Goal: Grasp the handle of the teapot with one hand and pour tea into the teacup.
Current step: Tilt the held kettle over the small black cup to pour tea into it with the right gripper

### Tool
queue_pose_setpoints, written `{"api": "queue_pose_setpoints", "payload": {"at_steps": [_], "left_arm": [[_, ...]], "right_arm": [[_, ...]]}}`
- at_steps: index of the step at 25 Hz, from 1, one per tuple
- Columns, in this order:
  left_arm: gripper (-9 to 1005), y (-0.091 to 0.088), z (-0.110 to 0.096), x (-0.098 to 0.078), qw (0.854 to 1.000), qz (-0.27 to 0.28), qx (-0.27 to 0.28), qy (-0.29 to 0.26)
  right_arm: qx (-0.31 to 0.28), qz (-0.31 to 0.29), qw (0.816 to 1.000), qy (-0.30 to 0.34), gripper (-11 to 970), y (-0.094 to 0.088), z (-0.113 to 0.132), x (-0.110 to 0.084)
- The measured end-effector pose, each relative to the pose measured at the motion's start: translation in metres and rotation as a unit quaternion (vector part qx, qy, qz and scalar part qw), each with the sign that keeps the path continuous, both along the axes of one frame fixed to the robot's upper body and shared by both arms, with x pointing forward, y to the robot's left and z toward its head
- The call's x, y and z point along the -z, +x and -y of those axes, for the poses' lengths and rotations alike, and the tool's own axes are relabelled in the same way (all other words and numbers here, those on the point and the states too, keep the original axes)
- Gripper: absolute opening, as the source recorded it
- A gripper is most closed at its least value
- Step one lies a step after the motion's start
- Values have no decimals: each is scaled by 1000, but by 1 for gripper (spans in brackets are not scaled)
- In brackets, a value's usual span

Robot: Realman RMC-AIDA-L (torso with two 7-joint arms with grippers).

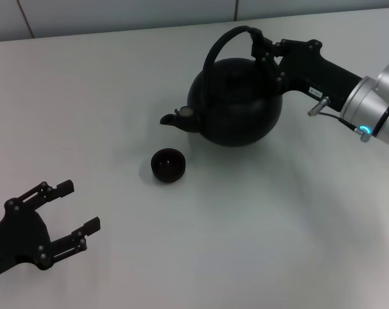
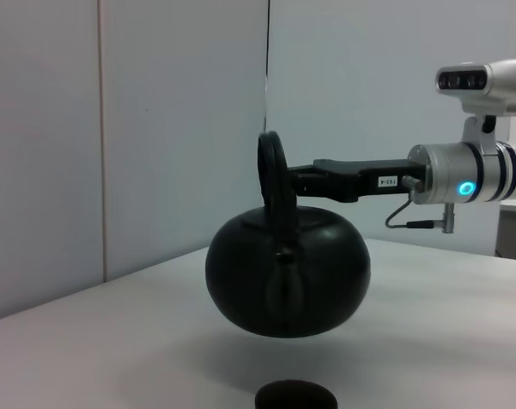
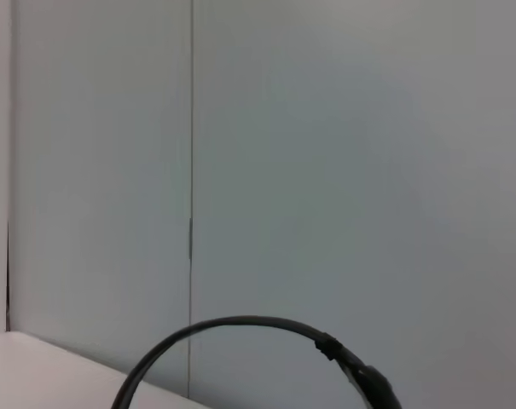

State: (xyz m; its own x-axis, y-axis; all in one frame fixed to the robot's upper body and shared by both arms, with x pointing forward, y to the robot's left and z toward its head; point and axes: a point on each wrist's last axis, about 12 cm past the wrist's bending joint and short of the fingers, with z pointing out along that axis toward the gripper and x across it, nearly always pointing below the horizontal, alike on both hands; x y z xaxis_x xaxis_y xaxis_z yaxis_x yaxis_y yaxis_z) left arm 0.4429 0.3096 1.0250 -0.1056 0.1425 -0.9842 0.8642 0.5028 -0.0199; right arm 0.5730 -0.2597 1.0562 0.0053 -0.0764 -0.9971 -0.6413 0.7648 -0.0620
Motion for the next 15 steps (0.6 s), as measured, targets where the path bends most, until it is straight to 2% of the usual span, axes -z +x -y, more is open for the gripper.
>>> {"api": "queue_pose_setpoints", "payload": {"at_steps": [15], "left_arm": [[801,0,2,1,1000,1,0,-2]], "right_arm": [[-38,60,994,-83,101,11,-2,-13]]}}
